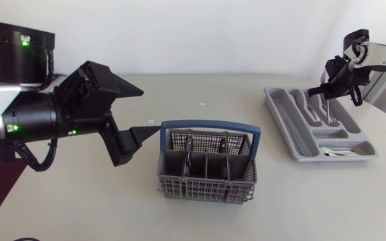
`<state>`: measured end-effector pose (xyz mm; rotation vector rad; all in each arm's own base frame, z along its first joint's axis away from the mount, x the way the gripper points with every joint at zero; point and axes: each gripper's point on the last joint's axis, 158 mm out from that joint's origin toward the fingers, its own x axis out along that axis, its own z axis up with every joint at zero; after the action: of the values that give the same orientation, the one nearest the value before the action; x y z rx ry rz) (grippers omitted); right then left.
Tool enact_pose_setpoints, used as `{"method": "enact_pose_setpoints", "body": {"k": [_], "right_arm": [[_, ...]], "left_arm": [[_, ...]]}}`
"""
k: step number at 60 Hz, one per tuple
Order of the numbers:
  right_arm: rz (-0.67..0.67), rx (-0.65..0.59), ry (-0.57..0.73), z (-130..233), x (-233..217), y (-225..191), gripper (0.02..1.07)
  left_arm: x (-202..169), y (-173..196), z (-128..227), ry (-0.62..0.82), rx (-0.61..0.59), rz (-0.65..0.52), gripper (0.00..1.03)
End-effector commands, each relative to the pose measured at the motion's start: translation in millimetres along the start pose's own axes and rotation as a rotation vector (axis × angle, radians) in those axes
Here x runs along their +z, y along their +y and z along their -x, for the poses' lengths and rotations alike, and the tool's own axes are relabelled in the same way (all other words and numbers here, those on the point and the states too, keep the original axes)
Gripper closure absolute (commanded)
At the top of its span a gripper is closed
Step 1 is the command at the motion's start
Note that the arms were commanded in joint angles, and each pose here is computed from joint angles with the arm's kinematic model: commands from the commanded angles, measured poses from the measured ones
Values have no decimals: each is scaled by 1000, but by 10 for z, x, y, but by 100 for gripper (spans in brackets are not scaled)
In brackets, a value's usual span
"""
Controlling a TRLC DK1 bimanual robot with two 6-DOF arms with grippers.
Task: Sort the cutlery from the basket into the organizer compartments.
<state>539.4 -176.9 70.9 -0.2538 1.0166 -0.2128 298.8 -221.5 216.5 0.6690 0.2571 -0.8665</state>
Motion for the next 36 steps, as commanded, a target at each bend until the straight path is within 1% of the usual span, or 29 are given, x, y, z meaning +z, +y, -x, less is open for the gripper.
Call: {"method": "enact_pose_setpoints", "body": {"k": [1,17,36], "right_arm": [[-10,0,22,-129,-1,82,101],[-18,-13,71,-464,-106,102,101],[-39,-47,110,-851,-221,10,101]], "left_arm": [[-71,-28,33,5,10,-27,4],[-96,-45,68,5,15,-33,4],[-68,-90,61,8,14,-45,4]]}}
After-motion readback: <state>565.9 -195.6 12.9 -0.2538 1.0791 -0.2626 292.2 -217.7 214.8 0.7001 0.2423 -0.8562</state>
